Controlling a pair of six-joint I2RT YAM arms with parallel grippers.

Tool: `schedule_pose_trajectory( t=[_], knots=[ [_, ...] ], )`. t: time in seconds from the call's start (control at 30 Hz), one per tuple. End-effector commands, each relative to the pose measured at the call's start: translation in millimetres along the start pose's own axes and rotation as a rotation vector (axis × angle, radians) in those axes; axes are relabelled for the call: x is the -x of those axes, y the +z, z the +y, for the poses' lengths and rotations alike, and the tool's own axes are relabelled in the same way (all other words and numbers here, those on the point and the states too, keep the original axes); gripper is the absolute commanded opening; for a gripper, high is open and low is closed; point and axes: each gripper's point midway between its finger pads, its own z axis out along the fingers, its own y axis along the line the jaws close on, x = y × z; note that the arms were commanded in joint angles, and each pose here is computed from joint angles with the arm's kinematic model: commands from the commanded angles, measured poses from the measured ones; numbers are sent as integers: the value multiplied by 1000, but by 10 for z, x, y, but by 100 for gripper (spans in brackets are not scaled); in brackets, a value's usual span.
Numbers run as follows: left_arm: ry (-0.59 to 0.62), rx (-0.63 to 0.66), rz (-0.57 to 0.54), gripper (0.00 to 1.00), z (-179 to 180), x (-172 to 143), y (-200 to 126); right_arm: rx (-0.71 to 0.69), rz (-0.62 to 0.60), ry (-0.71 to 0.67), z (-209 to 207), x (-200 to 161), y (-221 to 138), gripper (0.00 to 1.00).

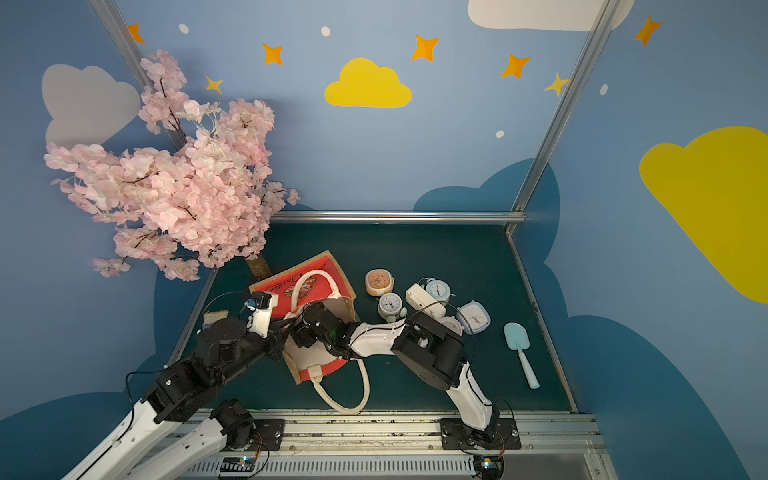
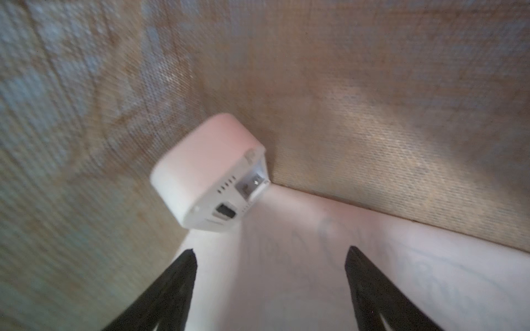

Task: Take the alarm clock out of the canvas bag
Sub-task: Pick up the alarm from the canvas bag.

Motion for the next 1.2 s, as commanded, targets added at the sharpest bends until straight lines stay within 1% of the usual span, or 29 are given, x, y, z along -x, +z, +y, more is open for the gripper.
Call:
schedule_pose_trajectory(
  t=[0.0,0.17,0.33,0.47,0.57,0.67,0.77,0.83,0.9,1.03,1.17],
  knots=[
    [-18,-25,-2,16,-62,78,-4,97,-113,79,244,354,-41,82],
    [-13,-28,18,16,-78,57,45,137,-118,104,317,409,-182,82],
    [-33,-50,-23,16,-104,93,52,184,-114,129,472,505,-251,82],
    [-25,-69,-13,15,-133,65,38,196,-90,121,636,523,-68,82],
    [-33,-76,-29,15,-140,87,14,199,-101,186,605,536,23,82],
    [-42,-89,-56,15,-151,105,5,180,-100,197,584,538,100,82],
    [-46,-98,-52,15,-163,77,12,158,-61,204,516,492,258,83],
    [-51,-96,-50,15,-157,70,8,100,-18,224,396,413,340,83],
    [-55,-94,-70,15,-147,101,-23,74,7,246,294,331,384,82],
    [-60,-91,-106,15,-122,135,-96,48,17,336,40,236,343,71],
    [-58,-83,-123,16,-99,150,-141,-2,34,381,-242,153,172,65]
  ],
)
